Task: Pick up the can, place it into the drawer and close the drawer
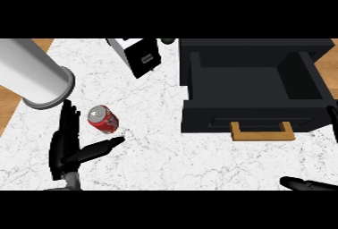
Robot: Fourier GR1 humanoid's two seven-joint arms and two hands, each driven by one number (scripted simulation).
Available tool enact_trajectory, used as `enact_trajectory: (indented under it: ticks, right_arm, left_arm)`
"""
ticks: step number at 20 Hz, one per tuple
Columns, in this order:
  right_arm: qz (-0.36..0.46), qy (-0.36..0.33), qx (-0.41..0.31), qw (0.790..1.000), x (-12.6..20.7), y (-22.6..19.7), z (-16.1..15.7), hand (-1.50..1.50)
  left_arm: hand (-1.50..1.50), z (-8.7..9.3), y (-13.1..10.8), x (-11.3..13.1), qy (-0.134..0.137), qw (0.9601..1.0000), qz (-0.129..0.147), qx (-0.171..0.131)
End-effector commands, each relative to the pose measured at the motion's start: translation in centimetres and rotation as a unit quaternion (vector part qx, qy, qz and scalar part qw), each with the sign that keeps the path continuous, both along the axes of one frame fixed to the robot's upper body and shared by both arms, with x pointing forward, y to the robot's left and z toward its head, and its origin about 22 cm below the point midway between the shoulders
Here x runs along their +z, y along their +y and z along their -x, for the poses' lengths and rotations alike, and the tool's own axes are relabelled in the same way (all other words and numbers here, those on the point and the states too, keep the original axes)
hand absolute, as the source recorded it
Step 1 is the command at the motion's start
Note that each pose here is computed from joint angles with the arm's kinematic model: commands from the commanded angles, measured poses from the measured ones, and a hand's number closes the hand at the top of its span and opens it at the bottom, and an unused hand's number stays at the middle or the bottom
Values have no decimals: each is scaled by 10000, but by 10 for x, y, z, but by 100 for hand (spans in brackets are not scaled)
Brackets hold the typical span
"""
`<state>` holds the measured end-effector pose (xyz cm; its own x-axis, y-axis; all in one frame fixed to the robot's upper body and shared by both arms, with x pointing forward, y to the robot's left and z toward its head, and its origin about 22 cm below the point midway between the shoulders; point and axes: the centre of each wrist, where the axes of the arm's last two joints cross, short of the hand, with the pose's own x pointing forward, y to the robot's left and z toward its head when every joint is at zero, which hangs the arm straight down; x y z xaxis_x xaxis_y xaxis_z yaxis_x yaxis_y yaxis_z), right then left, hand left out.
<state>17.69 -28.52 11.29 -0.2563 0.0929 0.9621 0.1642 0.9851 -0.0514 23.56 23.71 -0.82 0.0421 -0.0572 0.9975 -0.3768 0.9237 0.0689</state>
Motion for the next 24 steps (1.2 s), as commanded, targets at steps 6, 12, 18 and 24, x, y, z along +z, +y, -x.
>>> enact_trajectory:
  ticks: [6,12,18,24]
  right_arm:
    - [1,-12,-51,10000,0,-18,10,-150]
    - [-37,-62,-60,10000,13,-6,13,-150]
    - [116,-9,-56,9999,12,-14,22,-150]
    - [67,8,-105,9999,8,-22,19,-150]
  left_arm:
    - [-150,-14,20,-37,130,9994,199,250]
    - [-150,-16,19,-74,253,9987,240,360]
    - [-150,-22,36,-95,318,9980,369,407]
    - [-150,-17,33,-113,424,9980,239,403]
